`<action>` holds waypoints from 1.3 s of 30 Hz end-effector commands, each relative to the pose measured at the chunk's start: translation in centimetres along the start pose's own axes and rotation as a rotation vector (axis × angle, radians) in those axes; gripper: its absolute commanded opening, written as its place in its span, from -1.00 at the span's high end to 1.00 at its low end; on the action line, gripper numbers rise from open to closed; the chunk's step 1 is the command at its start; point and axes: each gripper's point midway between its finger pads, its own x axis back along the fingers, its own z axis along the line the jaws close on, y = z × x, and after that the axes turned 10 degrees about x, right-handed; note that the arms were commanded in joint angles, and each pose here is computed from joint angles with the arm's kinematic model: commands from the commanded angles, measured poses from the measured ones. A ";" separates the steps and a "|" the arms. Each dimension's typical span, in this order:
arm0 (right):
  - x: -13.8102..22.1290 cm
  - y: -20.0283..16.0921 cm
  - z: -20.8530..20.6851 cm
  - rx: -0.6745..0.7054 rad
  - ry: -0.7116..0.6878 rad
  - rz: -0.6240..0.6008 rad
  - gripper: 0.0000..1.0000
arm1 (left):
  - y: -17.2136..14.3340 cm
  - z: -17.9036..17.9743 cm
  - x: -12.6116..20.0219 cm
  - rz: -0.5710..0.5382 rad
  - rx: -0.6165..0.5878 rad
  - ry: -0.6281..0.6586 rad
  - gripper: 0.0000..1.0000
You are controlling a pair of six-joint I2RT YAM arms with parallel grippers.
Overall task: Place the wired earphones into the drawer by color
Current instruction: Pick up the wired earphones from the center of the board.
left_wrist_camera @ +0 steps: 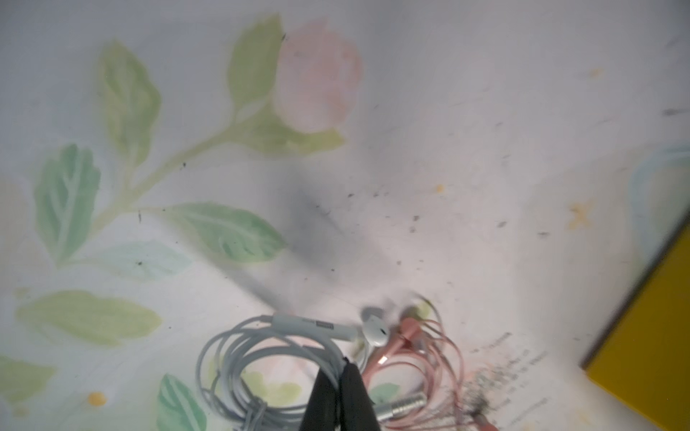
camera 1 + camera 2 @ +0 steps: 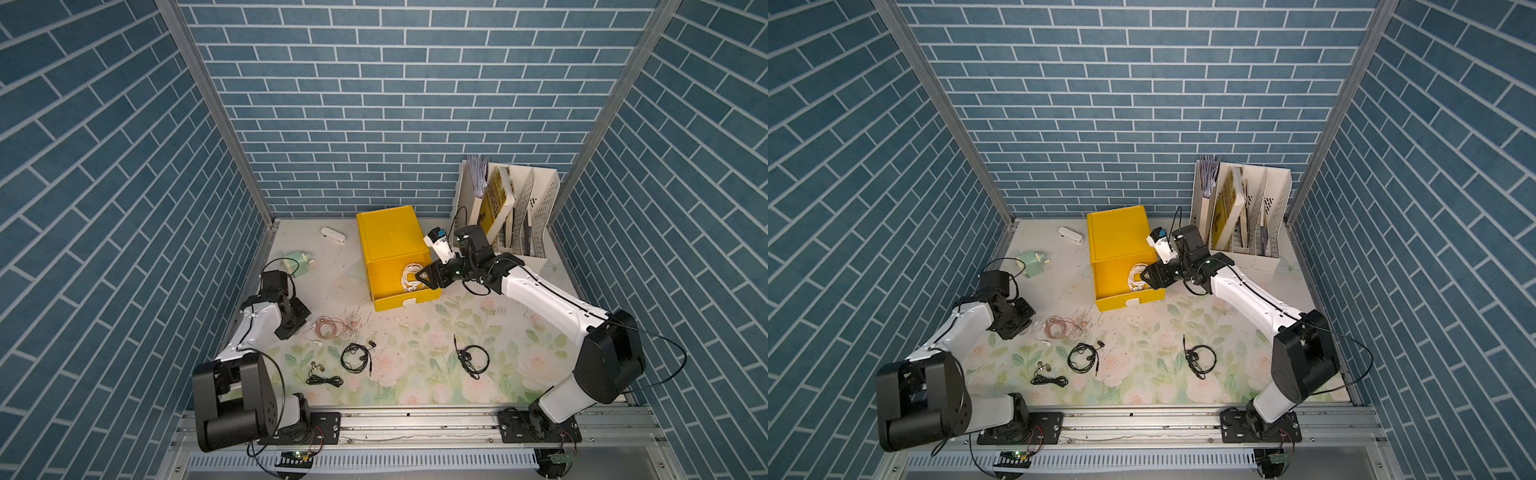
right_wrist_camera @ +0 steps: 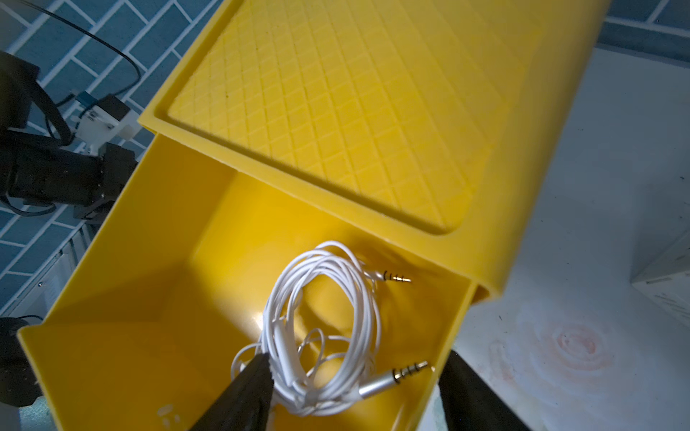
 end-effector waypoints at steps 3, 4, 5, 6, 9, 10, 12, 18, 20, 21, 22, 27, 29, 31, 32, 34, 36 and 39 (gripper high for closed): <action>2.4 2.5 2.5 -0.009 0.084 -0.084 -0.46 | 0.6 -3.6 4.9 -0.037 -0.043 -0.171 0.85; 2.7 2.8 2.7 -0.009 0.089 -0.095 -0.46 | 0.8 -4.2 5.9 -0.051 -0.051 -0.202 0.85; 3.0 3.2 3.0 -0.007 0.095 -0.107 -0.47 | 1.0 -4.9 7.1 -0.068 -0.062 -0.235 0.85; 3.3 3.5 3.2 -0.007 0.101 -0.119 -0.48 | 1.2 -5.4 8.1 -0.084 -0.071 -0.260 0.84; 4.5 4.8 4.0 0.001 0.132 -0.159 -0.50 | 1.2 -7.1 10.9 -0.099 -0.114 -0.325 0.84; 4.9 5.3 4.4 0.005 0.148 -0.178 -0.51 | 1.0 -8.0 11.8 -0.101 -0.130 -0.366 0.84; 5.9 6.2 5.3 0.016 0.183 -0.217 -0.53 | 0.1 -10.1 13.5 -0.093 -0.156 -0.488 0.84; 9.6 8.4 7.2 0.054 0.222 -0.333 -0.58 | -3.5 -16.2 20.8 -0.038 -0.259 -0.894 0.84; 10.7 9.1 7.2 0.052 0.217 -0.367 -0.59 | -4.7 -17.6 23.6 -0.032 -0.290 -1.000 0.85; 11.2 9.4 7.0 0.043 0.213 -0.384 -0.59 | -5.1 -18.0 24.9 -0.035 -0.303 -1.042 0.85; 11.6 9.6 6.9 0.034 0.216 -0.398 -0.59 | -5.3 -18.2 26.1 -0.040 -0.313 -1.074 0.85; 13.0 10.7 7.5 0.006 0.280 -0.446 -0.60 | -6.7 -18.9 31.3 -0.029 -0.350 -1.235 0.86; 12.9 10.8 7.7 -0.002 0.299 -0.452 -0.60 | -7.3 -19.1 32.6 -0.019 -0.359 -1.284 0.87; 12.7 10.8 7.7 -0.010 0.313 -0.458 -0.61 | -7.9 -19.2 33.7 -0.007 -0.361 -1.327 0.87; 12.6 10.7 7.9 -0.017 0.332 -0.463 -0.61 | -8.2 -19.2 33.9 0.003 -0.360 -1.343 0.87; 12.2 10.7 8.3 -0.030 0.383 -0.473 -0.61 | -9.0 -19.4 34.3 0.028 -0.358 -1.374 0.88; 11.8 10.6 8.6 -0.044 0.428 -0.485 -0.60 | -10.3 -19.7 34.5 0.065 -0.361 -1.411 0.89; 11.3 10.6 9.1 -0.061 0.502 -0.500 -0.60 | -12.3 -20.4 35.0 0.102 -0.382 -1.454 0.90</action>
